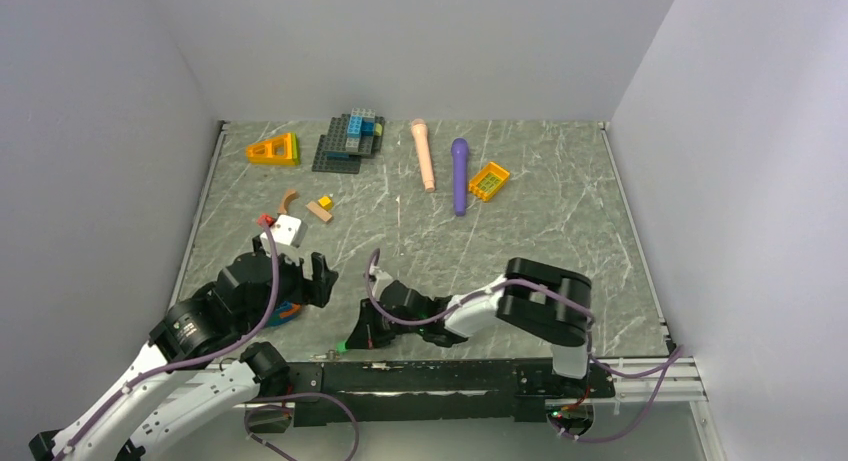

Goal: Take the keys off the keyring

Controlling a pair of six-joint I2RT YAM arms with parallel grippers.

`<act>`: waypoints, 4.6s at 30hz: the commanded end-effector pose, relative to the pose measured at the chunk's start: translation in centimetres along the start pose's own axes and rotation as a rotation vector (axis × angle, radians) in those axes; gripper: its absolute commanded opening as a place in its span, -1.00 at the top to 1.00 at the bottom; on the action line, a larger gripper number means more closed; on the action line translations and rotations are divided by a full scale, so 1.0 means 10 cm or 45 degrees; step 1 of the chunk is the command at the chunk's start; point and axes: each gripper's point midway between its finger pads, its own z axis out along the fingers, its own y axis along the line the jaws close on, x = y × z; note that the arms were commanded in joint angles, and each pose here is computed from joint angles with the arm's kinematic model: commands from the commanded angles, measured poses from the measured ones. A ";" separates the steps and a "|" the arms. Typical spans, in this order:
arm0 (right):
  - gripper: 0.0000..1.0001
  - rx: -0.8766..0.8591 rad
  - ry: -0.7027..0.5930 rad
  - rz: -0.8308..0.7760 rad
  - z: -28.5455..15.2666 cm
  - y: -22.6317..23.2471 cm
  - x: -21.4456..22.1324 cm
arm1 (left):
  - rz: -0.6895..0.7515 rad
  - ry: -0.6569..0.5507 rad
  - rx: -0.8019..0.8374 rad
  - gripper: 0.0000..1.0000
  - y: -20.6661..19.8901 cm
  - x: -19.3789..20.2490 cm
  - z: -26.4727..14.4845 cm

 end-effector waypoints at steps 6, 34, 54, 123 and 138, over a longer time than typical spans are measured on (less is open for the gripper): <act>1.00 0.078 -0.219 -0.395 -0.86 0.75 -0.71 | 0.063 -0.210 0.447 -0.72 -0.54 -0.32 -0.28; 1.00 0.235 -0.734 -0.377 -2.76 1.54 -1.54 | -0.003 -1.137 1.152 -0.47 -1.21 -0.80 -0.80; 1.00 0.282 -0.795 -0.280 -2.89 1.53 -1.61 | 0.150 -1.247 1.318 -0.35 -1.49 -0.64 -0.62; 0.81 0.105 -0.744 -0.311 -2.95 1.71 -1.43 | 0.108 -1.117 1.296 1.00 -1.87 -0.81 -0.15; -0.47 0.104 -0.720 -0.581 -3.25 1.54 -1.24 | 0.238 -0.495 1.310 1.00 -2.03 -0.53 -0.04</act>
